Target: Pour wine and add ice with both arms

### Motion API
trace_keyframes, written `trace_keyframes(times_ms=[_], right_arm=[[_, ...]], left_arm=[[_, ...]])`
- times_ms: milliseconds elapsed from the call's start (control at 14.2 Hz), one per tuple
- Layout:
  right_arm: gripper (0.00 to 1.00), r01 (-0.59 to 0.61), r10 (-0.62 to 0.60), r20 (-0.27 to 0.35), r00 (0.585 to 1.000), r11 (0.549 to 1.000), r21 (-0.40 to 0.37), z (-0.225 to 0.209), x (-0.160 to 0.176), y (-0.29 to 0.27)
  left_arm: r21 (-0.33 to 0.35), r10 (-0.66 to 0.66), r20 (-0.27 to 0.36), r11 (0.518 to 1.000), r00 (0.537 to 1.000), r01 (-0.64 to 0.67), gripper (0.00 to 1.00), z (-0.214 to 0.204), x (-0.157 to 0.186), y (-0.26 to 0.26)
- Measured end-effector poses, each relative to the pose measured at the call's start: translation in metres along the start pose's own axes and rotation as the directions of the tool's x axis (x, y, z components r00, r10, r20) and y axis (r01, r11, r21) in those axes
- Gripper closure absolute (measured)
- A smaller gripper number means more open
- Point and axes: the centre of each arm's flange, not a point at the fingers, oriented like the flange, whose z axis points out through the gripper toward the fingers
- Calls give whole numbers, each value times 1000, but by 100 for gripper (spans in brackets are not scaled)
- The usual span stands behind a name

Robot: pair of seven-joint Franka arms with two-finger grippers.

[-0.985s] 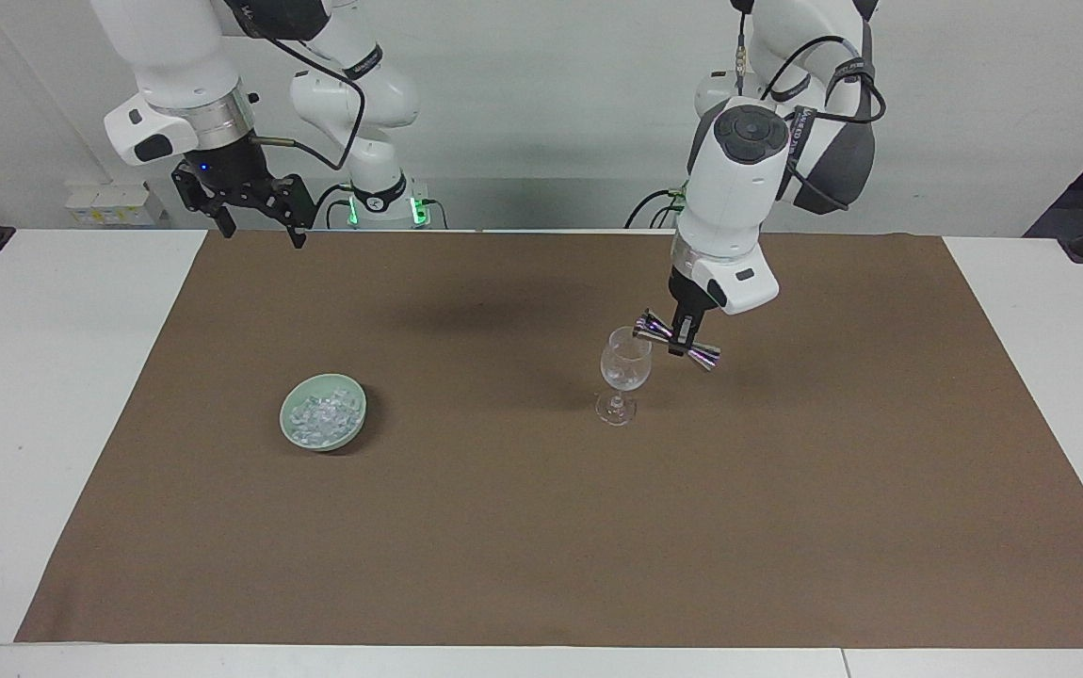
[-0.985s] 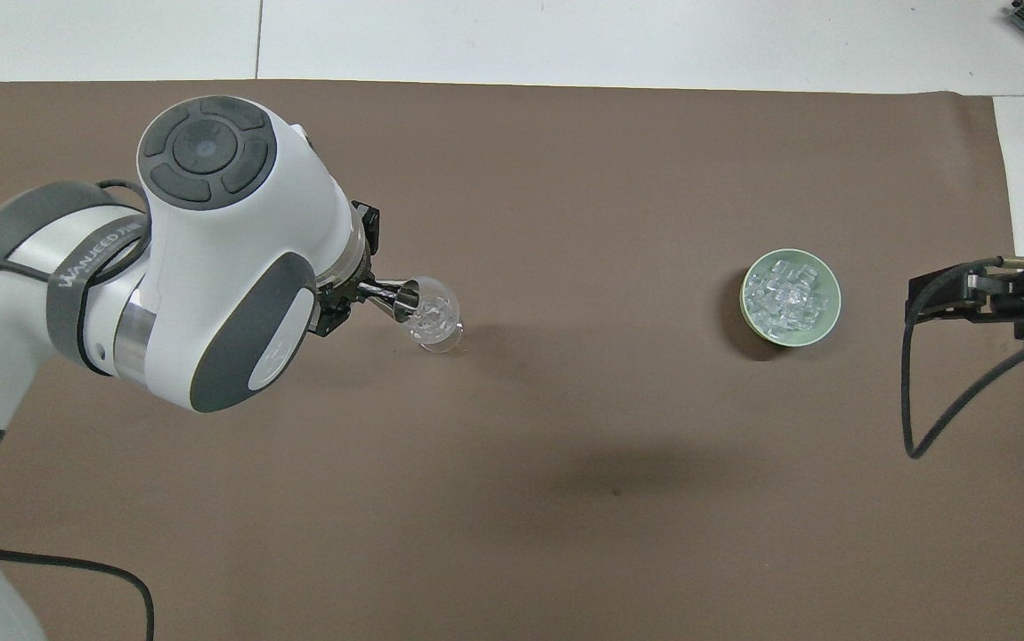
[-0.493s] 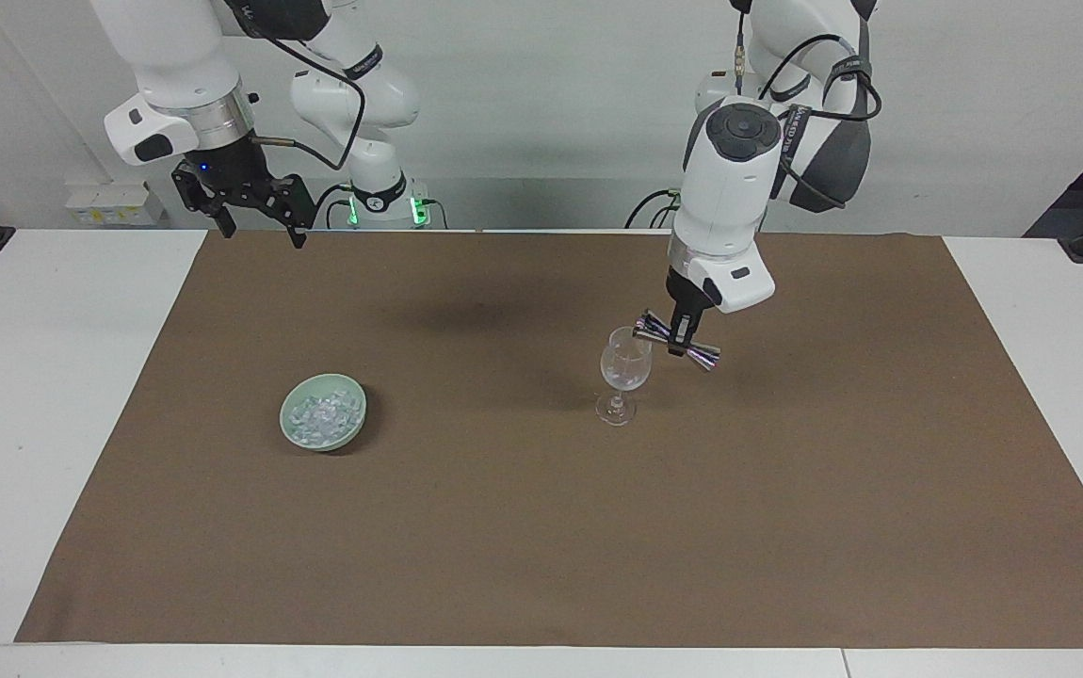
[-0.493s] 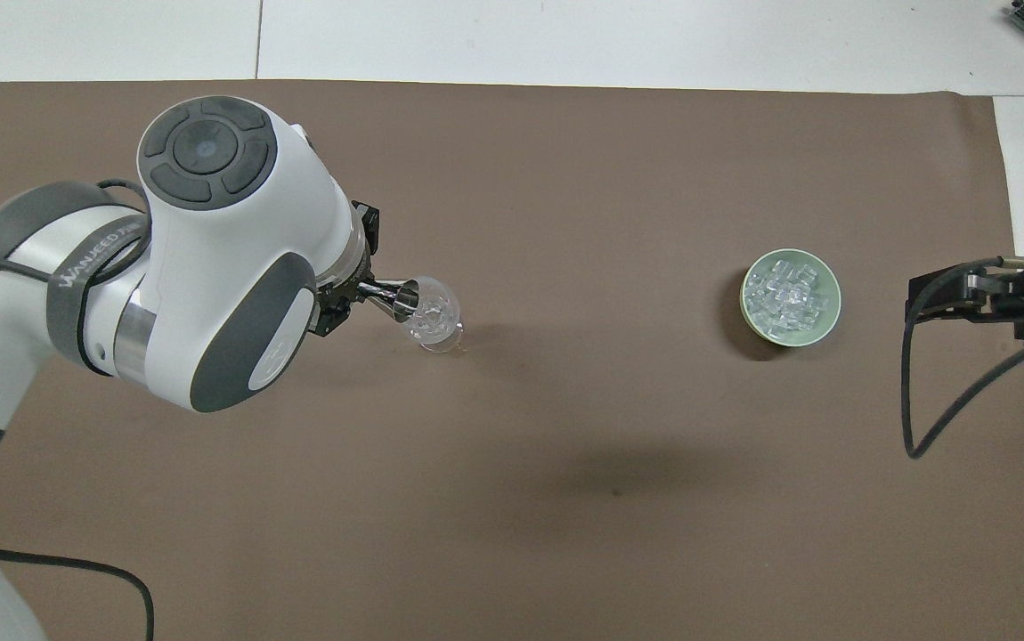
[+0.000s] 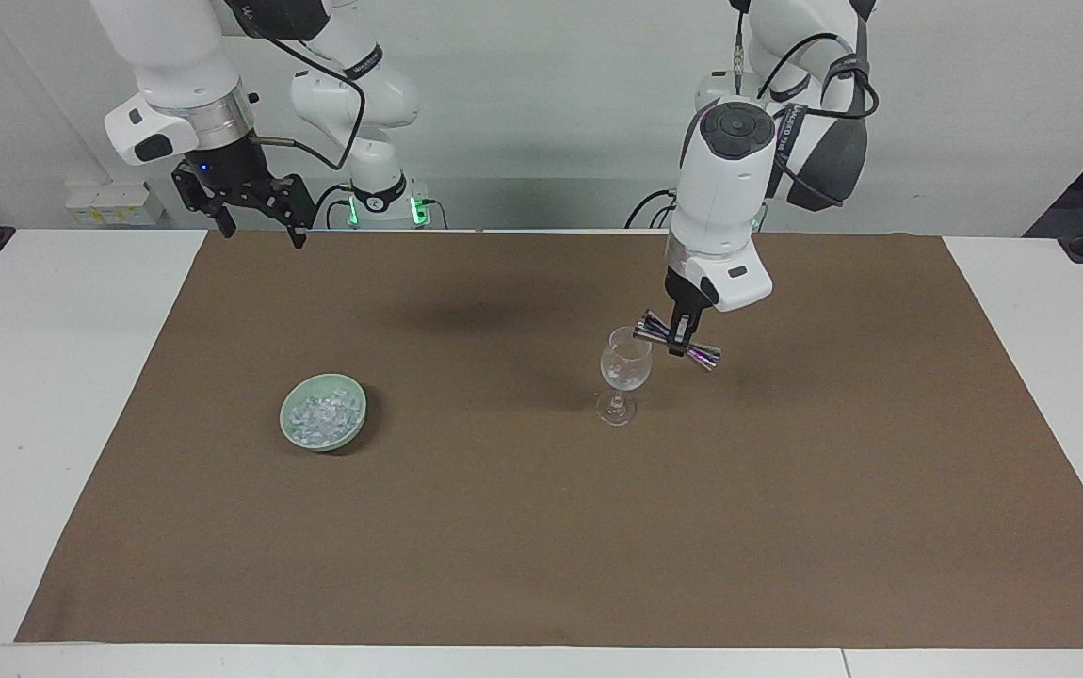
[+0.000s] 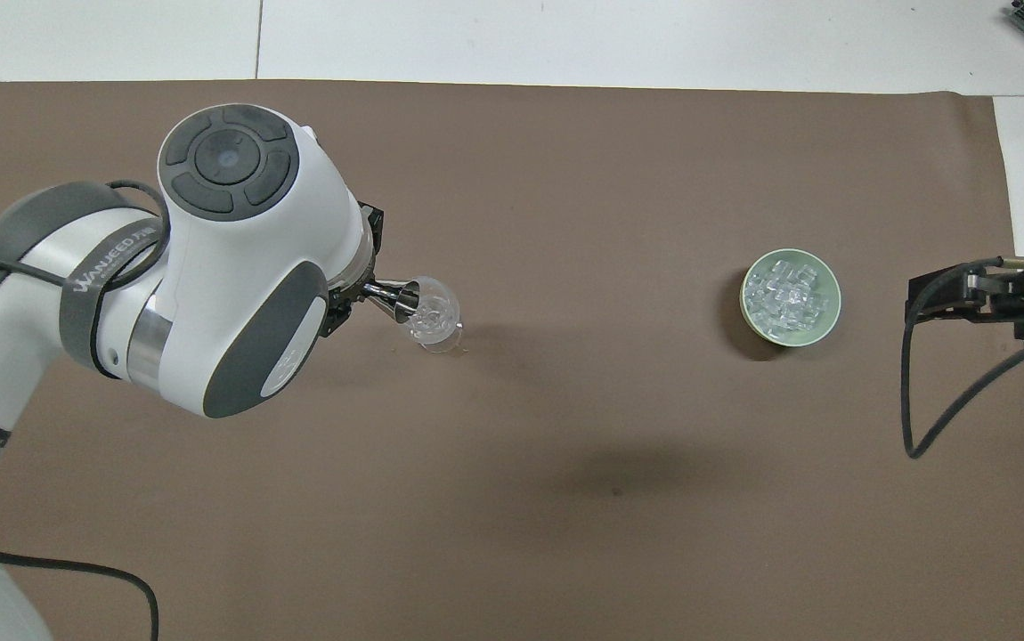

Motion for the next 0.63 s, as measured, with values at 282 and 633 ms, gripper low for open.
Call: trace_keyframes(times_ms=[282, 633], right_arm=[[0, 28, -28, -4, 1000, 1000, 1, 0, 0, 0], [0, 34, -34, -4, 999, 999, 1, 0, 0, 0]], left_arm=[[-11, -5, -8, 1000, 1000, 5, 78, -1, -4, 1], [-28, -11, -30, 1000, 999, 10, 78, -2, -8, 3]])
